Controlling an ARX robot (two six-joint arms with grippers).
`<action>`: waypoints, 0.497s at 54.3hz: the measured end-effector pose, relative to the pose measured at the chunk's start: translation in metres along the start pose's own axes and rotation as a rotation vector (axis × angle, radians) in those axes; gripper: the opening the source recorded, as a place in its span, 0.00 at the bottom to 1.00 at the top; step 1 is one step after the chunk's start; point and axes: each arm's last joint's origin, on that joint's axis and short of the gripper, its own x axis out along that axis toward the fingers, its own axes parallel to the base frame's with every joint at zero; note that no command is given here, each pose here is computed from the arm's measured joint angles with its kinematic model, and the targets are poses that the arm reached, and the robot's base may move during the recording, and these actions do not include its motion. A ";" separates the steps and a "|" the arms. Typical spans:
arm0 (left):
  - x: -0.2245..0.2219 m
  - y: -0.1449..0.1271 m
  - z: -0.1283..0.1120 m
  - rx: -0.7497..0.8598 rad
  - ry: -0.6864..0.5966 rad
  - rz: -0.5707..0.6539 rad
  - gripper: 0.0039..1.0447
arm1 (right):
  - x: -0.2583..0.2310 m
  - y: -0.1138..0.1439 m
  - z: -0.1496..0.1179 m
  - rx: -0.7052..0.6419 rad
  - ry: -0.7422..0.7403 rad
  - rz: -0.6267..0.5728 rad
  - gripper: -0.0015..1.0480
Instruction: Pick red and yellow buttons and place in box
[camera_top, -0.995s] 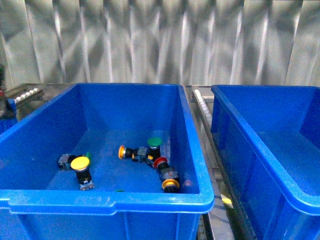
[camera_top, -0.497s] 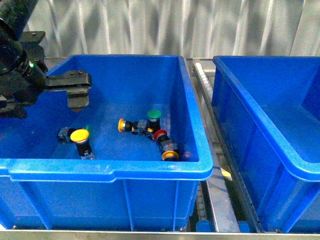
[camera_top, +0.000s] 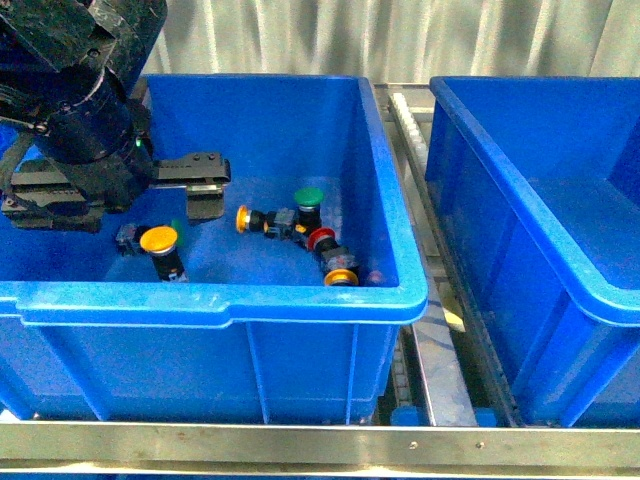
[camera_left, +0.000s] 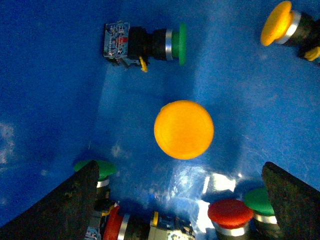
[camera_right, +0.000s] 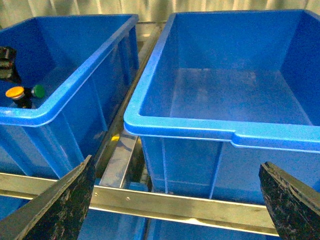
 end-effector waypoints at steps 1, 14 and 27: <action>0.003 0.000 0.000 0.000 0.003 0.004 0.93 | 0.000 0.000 0.000 0.000 0.000 0.000 0.94; 0.024 -0.003 0.000 -0.018 0.016 0.013 0.93 | 0.000 0.000 0.000 0.000 0.000 0.000 0.94; 0.045 -0.011 0.002 -0.026 0.023 0.030 0.93 | 0.000 0.000 0.000 0.000 0.000 0.000 0.94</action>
